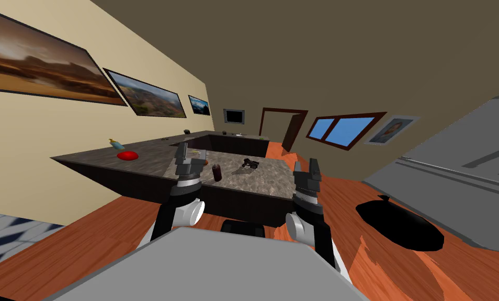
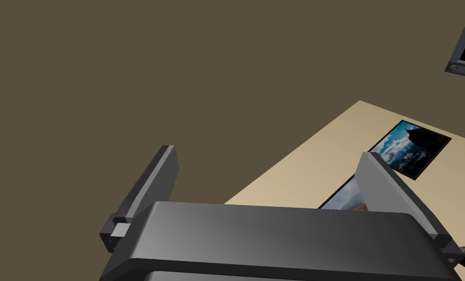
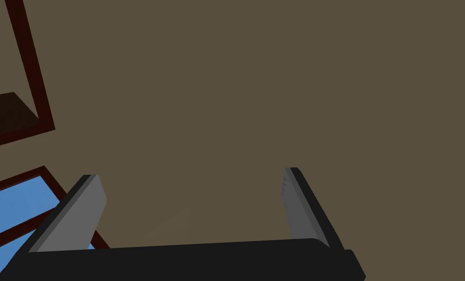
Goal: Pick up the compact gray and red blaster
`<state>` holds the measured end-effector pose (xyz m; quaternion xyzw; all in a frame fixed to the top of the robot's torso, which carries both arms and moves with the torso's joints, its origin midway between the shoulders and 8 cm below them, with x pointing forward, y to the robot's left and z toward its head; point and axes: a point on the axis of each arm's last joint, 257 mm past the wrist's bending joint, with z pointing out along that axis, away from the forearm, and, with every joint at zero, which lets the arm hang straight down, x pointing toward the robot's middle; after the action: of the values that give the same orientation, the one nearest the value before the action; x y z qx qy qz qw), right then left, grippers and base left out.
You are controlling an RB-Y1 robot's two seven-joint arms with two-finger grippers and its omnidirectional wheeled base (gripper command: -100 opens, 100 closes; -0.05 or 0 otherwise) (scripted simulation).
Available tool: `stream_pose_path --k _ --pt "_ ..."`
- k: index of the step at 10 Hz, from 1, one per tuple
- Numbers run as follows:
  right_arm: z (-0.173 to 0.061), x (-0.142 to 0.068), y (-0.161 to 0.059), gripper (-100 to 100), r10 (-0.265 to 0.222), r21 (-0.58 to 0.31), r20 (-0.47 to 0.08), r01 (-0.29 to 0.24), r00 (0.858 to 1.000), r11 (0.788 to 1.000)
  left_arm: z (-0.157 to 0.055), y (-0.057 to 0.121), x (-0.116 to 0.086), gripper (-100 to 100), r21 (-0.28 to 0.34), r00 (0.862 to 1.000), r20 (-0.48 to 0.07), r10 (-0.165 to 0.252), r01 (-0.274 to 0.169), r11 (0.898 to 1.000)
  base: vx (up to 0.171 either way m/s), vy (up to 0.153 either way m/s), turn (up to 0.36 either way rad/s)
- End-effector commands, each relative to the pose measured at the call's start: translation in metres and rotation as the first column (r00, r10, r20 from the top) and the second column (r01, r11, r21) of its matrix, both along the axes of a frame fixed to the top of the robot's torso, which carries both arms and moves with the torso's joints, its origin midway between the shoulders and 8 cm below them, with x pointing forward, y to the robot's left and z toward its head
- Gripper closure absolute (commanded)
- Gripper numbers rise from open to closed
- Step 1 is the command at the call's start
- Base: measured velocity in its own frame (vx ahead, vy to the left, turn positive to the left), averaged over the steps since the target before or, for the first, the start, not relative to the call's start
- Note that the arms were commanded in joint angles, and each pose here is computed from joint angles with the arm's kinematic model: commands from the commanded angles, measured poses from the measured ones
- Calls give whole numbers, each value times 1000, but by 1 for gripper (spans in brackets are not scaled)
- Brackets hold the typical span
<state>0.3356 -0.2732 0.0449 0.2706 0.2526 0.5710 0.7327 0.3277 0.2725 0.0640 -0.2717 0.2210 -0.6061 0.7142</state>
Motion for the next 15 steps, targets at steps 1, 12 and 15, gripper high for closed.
stream_pose_path --k 1,12,15 --pt "-5 3 5 -100 18 -34 -17 -18 1000 999 0 0 0 0 0 1000 0 0 0 1000 -9 -9 7" --pt "-92 23 28 -100 102 -305 -247 -177 964 936 0 0 0 0 0 1000 0 0 0 1000 -22 -20 52" --pt "-129 23 19 -100 90 -366 -339 -220 936 904 0 0 0 0 0 1000 0 0 0 1000 -28 -4 147"
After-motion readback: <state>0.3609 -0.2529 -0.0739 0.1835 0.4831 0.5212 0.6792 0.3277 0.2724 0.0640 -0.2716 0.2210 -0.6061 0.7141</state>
